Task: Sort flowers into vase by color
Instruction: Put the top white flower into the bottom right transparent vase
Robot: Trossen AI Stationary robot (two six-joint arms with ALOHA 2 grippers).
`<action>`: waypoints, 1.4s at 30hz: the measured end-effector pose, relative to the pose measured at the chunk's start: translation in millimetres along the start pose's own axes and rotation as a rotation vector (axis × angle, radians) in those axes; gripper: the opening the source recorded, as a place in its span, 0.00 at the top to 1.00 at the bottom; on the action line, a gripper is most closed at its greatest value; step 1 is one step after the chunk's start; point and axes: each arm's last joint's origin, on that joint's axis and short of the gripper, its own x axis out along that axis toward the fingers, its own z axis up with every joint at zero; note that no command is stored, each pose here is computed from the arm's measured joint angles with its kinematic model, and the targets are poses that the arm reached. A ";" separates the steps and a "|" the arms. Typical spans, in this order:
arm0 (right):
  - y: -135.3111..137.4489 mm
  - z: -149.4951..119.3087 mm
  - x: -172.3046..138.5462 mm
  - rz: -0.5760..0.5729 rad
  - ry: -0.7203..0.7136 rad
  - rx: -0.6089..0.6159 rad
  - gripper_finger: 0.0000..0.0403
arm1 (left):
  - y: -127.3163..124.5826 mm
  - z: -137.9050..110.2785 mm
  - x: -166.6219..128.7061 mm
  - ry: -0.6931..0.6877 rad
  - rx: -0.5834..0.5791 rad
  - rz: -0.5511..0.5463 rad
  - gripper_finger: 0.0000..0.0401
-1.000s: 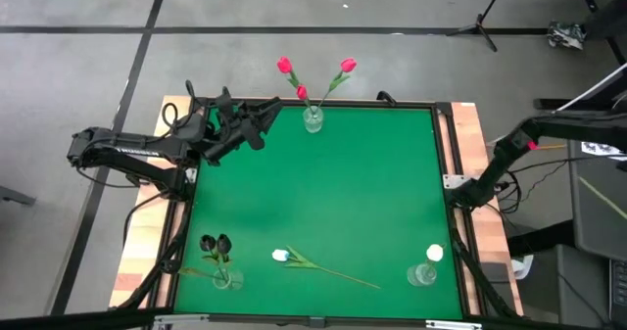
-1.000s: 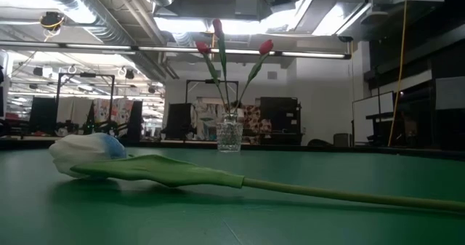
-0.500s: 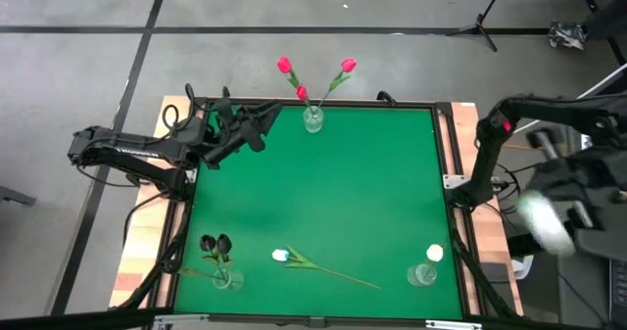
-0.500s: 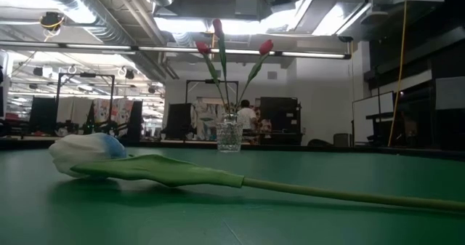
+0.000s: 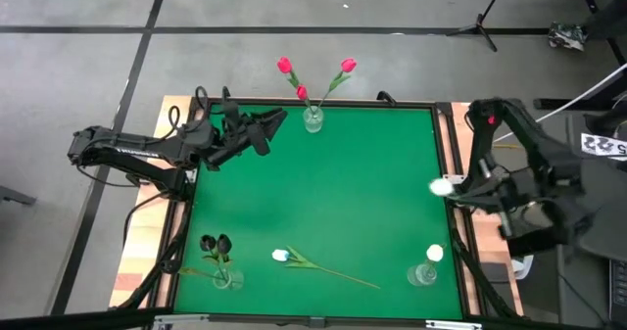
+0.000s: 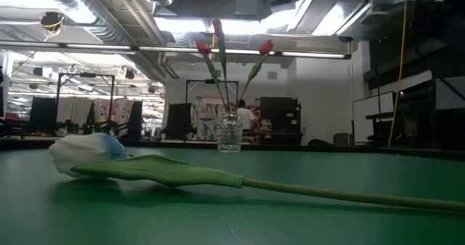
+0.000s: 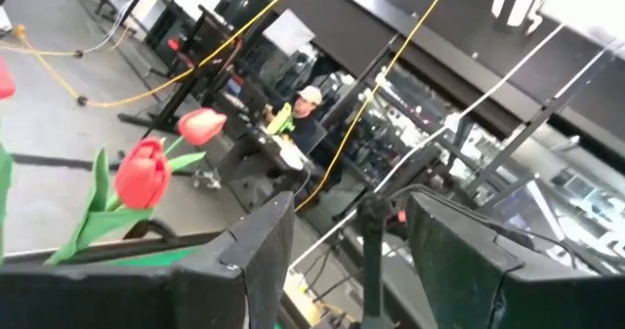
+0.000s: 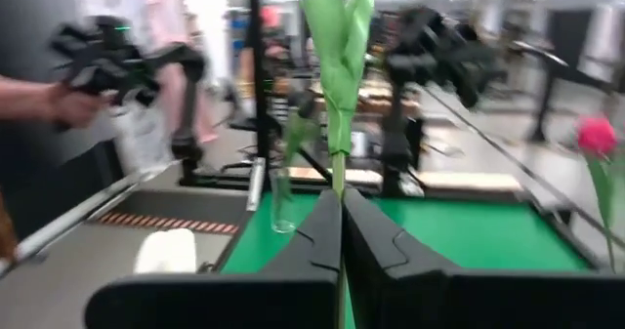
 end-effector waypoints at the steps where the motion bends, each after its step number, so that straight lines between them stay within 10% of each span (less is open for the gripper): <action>1: 3.3 -7.9 3.2 -0.032 -0.003 0.028 1.00 | 0.5 -0.9 -0.1 0.008 0.002 0.005 0.52; 13: 23.6 -63.5 49.4 -0.371 -0.059 0.164 1.00 | 0.0 -2.0 -0.8 0.016 -0.002 0.003 0.52; 22: 52.8 -82.0 66.0 -0.394 -0.043 0.077 1.00 | -1.1 -3.4 -2.0 0.025 0.015 -0.001 0.52; 34: 76.3 9.1 57.6 -0.330 -0.014 -0.072 1.00 | -1.4 -23.9 1.7 0.098 0.023 0.015 0.52; 42: 86.3 55.9 11.4 -0.065 -0.013 0.050 1.00 | -3.9 -26.1 0.8 0.102 0.001 0.002 0.52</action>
